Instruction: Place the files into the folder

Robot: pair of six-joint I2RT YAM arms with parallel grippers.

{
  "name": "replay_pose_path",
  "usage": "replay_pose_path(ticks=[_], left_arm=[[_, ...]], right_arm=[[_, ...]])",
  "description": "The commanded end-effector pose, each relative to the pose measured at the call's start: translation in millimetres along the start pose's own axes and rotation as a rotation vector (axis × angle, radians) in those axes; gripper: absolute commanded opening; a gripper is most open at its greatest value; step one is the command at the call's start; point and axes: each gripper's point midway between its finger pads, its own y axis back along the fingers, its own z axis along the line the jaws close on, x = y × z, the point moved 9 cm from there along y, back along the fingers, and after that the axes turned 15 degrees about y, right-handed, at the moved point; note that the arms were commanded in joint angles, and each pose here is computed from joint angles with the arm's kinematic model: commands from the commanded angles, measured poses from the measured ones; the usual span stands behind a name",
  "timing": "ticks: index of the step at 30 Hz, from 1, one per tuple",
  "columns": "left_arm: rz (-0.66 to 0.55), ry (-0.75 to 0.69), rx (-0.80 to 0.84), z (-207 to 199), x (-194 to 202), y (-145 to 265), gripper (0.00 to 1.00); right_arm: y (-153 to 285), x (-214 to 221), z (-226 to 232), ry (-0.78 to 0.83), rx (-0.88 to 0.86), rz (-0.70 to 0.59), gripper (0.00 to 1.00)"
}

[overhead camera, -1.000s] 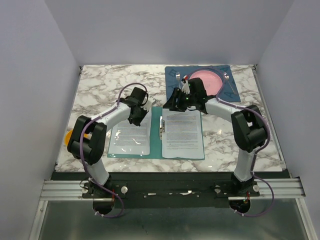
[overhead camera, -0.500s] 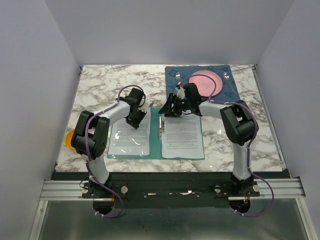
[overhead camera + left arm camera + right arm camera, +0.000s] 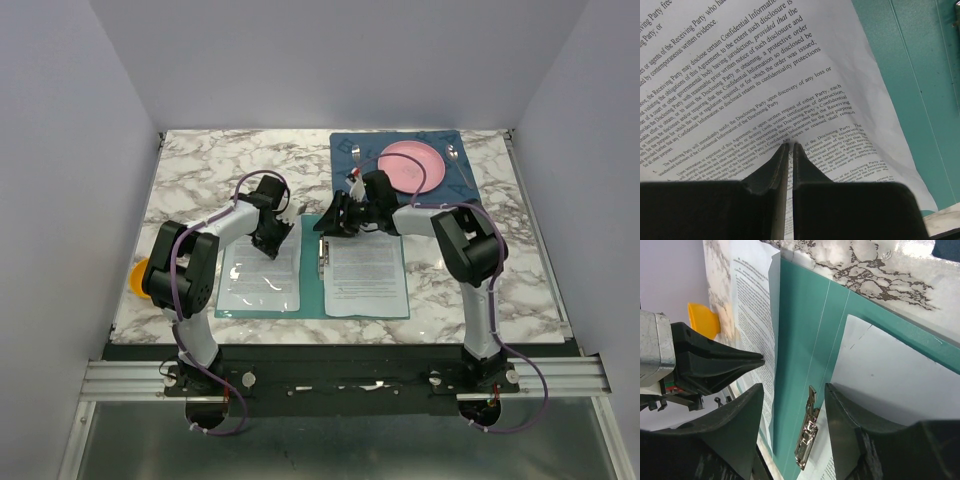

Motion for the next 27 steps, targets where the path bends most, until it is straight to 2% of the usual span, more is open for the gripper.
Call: replay_pose_path(ticks=[1, 15, 27], left_arm=[[0.052, -0.006, 0.007, 2.6, 7.3, -7.1, 0.13], [0.037, -0.027, -0.047, 8.1, 10.3, -0.7, 0.13], [0.021, -0.029, -0.071, 10.0, 10.9, 1.1, 0.12]], right_arm=[[-9.8, -0.7, 1.8, 0.017, -0.050, 0.005, 0.59], [-13.4, 5.8, 3.6, 0.013, -0.117, 0.008, 0.52], [-2.6, 7.3, 14.0, 0.046, -0.142, 0.007, 0.51]])
